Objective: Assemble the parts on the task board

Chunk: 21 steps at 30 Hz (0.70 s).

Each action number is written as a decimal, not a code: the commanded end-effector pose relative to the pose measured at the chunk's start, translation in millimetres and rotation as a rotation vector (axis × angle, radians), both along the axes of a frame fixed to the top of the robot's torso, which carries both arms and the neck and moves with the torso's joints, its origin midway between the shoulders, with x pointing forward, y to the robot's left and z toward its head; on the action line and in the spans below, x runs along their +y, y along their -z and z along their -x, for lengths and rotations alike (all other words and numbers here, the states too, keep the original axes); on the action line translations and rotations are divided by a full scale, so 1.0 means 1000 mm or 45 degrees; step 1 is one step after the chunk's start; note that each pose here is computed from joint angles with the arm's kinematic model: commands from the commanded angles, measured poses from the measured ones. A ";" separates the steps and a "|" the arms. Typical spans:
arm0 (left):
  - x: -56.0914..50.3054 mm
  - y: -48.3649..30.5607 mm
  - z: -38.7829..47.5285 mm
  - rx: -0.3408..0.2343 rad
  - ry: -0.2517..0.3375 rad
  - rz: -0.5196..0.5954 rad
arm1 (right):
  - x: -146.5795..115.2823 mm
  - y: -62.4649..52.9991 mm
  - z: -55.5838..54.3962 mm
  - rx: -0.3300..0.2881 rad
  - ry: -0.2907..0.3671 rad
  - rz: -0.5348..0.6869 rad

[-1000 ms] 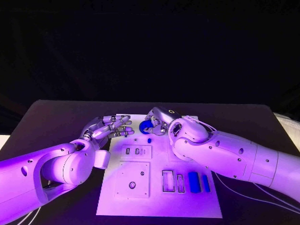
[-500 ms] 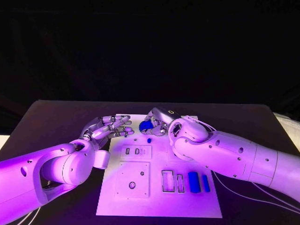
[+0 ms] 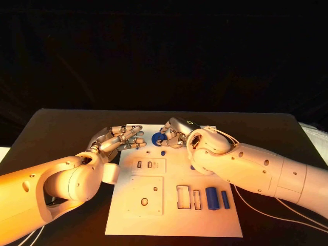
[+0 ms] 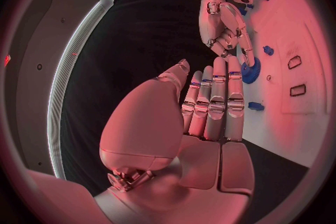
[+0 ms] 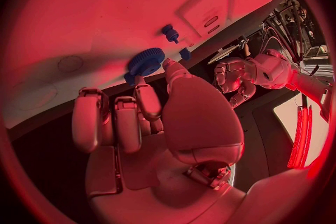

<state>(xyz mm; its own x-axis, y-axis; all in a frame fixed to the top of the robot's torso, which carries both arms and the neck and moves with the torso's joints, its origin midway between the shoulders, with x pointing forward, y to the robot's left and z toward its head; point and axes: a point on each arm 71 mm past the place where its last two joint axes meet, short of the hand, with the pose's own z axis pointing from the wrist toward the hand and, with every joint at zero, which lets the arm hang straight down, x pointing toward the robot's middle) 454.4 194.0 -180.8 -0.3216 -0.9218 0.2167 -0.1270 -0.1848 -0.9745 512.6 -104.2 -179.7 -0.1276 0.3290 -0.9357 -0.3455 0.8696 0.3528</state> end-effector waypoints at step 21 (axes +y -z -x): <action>0.003 -0.0007 -0.0014 -0.008 0.004 0.015 | -0.130 -0.022 0.027 -0.035 -0.139 -0.417</action>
